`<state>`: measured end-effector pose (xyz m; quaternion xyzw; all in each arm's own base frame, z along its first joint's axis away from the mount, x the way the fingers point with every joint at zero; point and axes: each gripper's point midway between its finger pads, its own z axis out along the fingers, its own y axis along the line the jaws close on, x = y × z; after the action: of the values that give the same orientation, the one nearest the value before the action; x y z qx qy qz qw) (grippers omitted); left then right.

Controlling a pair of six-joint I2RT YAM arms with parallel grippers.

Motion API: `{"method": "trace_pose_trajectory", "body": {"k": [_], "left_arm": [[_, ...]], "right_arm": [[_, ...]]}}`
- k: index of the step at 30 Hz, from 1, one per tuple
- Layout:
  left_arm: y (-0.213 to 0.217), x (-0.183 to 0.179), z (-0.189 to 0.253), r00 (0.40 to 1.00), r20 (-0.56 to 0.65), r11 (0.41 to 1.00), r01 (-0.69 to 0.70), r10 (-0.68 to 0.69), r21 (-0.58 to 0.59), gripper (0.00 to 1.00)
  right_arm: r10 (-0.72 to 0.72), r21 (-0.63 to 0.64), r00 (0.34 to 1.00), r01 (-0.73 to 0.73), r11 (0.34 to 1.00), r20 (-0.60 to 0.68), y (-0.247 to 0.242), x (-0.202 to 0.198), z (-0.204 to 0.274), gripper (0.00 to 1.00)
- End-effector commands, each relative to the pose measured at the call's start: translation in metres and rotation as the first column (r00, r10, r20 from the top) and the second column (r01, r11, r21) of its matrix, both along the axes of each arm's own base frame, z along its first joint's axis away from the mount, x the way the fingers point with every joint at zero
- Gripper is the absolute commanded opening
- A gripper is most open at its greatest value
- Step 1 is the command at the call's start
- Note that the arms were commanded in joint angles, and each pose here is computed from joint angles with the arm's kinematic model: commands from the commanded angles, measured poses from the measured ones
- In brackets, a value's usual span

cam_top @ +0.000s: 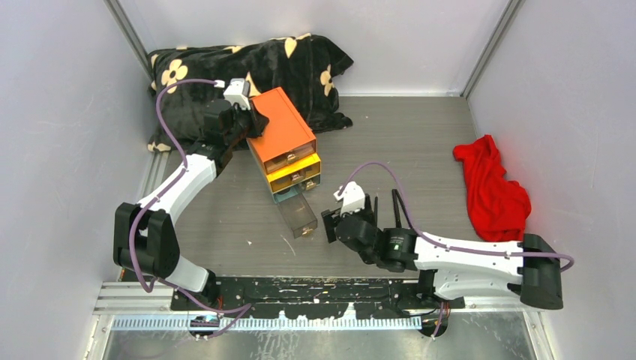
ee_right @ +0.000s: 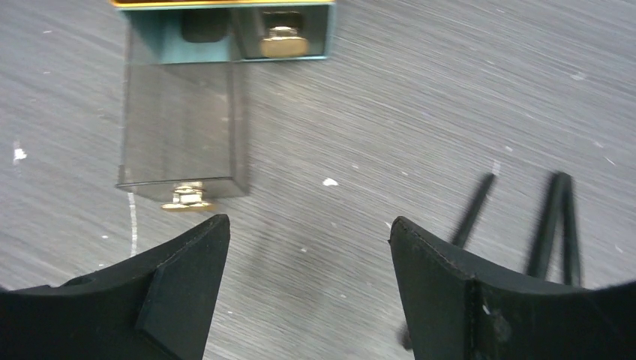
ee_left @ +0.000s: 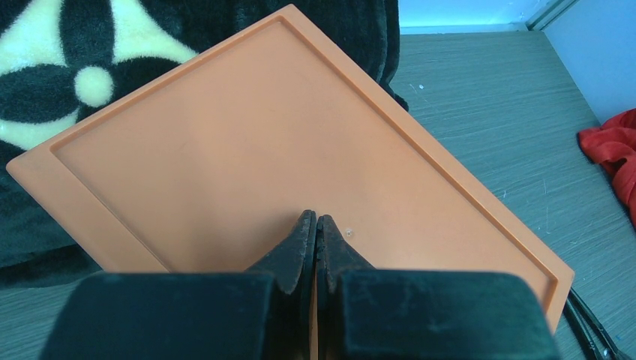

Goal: Organize the makeup
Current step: Pick up the makeup tool from the center of the board.

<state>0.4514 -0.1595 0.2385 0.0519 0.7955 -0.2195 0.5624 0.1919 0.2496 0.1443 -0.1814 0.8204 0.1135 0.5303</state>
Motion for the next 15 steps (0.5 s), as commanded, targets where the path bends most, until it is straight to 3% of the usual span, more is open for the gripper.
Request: {"method": "trace_pose_trajectory", "body": {"k": [1,7,15], "left_arm": [[0.022,-0.036,-0.092,0.951,-0.306,0.991,-0.005,0.047,0.137,0.00],[0.020,-0.039,-0.092,0.952,-0.305,0.993,0.004,0.033,0.121,0.01],[0.020,-0.041,-0.089,0.954,-0.297,0.994,0.003,0.030,0.112,0.01]], "right_arm": [[-0.248,-0.035,0.968,0.247,0.968,-0.029,-0.060,0.001,0.008,0.82],[-0.401,-0.066,0.907,0.396,0.916,-0.131,-0.102,-0.004,-0.008,0.81],[-0.414,-0.084,0.849,0.410,0.908,-0.330,-0.112,0.006,-0.062,0.80]]}}
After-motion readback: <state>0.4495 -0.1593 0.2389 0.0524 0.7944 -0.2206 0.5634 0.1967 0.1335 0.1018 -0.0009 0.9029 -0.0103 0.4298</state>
